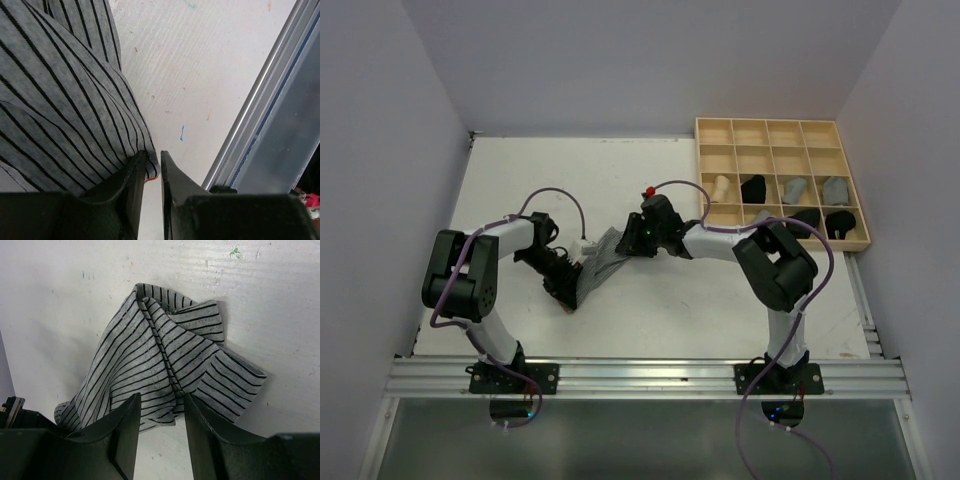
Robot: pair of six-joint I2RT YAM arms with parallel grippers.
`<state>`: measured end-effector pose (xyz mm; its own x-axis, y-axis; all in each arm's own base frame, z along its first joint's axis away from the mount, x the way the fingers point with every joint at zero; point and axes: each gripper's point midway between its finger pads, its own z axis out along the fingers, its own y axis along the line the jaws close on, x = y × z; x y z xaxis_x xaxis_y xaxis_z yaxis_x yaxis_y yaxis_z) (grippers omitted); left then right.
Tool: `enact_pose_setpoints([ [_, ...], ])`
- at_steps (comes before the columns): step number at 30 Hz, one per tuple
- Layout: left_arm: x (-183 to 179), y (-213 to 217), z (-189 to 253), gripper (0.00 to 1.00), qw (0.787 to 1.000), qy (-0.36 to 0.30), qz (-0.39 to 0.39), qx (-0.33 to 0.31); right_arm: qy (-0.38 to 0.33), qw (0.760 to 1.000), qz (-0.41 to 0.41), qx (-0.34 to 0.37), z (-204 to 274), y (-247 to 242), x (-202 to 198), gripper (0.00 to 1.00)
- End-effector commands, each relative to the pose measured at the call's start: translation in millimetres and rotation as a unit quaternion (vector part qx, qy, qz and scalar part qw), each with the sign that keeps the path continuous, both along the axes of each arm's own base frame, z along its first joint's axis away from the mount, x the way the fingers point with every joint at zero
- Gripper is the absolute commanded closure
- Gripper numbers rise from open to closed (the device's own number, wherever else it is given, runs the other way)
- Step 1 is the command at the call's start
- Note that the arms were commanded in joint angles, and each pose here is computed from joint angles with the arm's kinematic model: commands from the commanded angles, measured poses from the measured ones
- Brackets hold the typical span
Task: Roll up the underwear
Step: Fold the underwear
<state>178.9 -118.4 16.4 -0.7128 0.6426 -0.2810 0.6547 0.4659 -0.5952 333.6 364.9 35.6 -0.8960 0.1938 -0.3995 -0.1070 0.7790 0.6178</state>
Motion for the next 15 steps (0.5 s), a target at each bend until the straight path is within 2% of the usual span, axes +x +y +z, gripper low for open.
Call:
enact_pose_setpoints([
  [1,8,36,-34,0.75,0.995,-0.039,-0.044,0.086,-0.041,0.999,-0.004,0.008,22,-3,6,0.56],
  [10,9,36,-34,0.75,0.994,-0.04,-0.044,0.086,-0.012,1.0,0.005,-0.016,3,-3,3,0.56],
  [15,9,37,-35,0.75,0.995,-0.039,-0.043,0.087,0.002,1.0,0.021,0.009,-1,5,-3,0.66],
])
